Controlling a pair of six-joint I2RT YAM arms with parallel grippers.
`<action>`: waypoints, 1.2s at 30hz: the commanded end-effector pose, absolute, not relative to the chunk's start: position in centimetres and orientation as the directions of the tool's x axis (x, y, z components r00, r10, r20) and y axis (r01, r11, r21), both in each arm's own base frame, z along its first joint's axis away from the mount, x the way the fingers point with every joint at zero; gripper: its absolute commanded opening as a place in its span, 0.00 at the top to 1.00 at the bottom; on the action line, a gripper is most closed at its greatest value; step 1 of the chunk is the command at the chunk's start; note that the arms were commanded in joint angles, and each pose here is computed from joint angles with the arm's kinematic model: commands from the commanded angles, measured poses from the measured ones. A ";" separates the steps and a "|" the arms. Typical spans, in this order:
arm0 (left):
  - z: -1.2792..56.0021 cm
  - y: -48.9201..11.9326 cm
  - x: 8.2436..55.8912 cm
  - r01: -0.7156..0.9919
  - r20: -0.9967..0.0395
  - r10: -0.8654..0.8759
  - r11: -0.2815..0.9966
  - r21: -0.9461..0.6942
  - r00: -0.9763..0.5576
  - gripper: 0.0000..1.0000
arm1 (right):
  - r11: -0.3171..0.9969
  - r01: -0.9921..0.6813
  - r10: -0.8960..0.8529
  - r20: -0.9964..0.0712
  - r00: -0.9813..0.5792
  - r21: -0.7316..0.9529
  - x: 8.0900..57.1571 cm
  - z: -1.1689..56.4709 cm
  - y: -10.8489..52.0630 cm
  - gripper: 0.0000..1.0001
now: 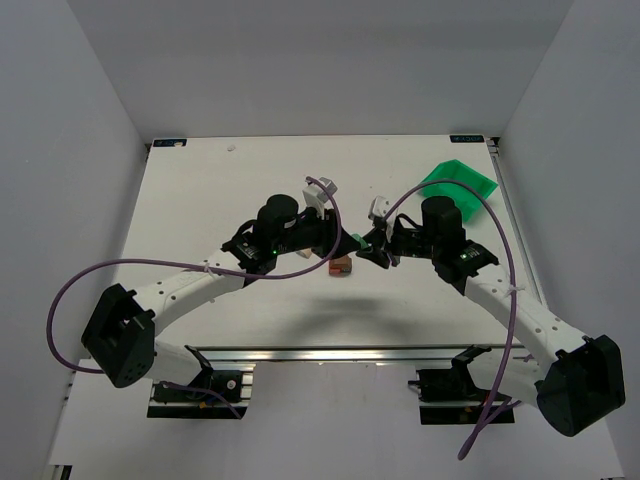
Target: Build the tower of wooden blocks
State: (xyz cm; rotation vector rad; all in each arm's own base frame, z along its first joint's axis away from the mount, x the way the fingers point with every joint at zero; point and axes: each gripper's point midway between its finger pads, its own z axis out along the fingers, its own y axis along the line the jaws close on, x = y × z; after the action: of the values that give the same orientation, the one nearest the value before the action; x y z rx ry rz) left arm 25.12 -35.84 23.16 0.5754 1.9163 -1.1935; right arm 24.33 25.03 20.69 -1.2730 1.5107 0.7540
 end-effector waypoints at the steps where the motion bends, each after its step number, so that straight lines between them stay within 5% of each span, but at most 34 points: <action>1: 25.8 -36.7 24.8 0.759 -0.840 -0.065 0.396 -0.517 -0.538 1.00 | 0.239 -0.957 -0.322 -0.943 0.080 -0.163 24.3 22.3 25.8 0.56; 4: 25.7 -36.5 25.0 0.759 -0.846 -0.060 0.413 -0.504 -0.529 1.00 | 0.266 -0.951 -0.326 -0.943 0.069 -0.161 24.6 22.3 25.6 0.41; 5: 25.6 -36.4 25.0 0.757 -0.848 -0.057 0.422 -0.499 -0.527 1.00 | 0.271 -0.949 -0.325 -0.944 0.066 -0.160 24.7 22.3 25.6 0.12; 14: 21.4 -31.6 28.9 0.587 -0.842 0.070 0.747 -0.311 -0.534 1.00 | 0.578 -0.805 -0.356 -0.929 -0.099 -0.135 28.5 21.9 22.1 0.11; 19: 19.6 -32.0 28.8 0.626 -0.827 0.162 0.734 -0.264 -0.538 1.00 | 0.784 -0.619 -0.261 -0.925 -0.277 -0.036 29.6 20.7 19.0 0.11; 23: 17.3 -32.5 29.5 0.618 -0.796 0.213 0.749 -0.239 -0.566 1.00 | 0.952 -0.303 -0.161 -0.905 -0.394 -0.037 30.8 19.3 13.7 0.11; 36: 16.0 -33.8 31.1 0.597 -0.817 0.249 0.790 -0.138 -0.520 1.00 | 0.970 -0.241 -0.119 -0.909 -0.400 -0.021 30.2 19.0 12.5 0.10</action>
State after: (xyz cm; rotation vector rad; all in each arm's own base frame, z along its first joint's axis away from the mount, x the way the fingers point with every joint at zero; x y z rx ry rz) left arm 29.92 -32.83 13.38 0.6385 2.2011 -0.5177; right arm 29.99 12.90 17.99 -0.3092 2.0223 0.1389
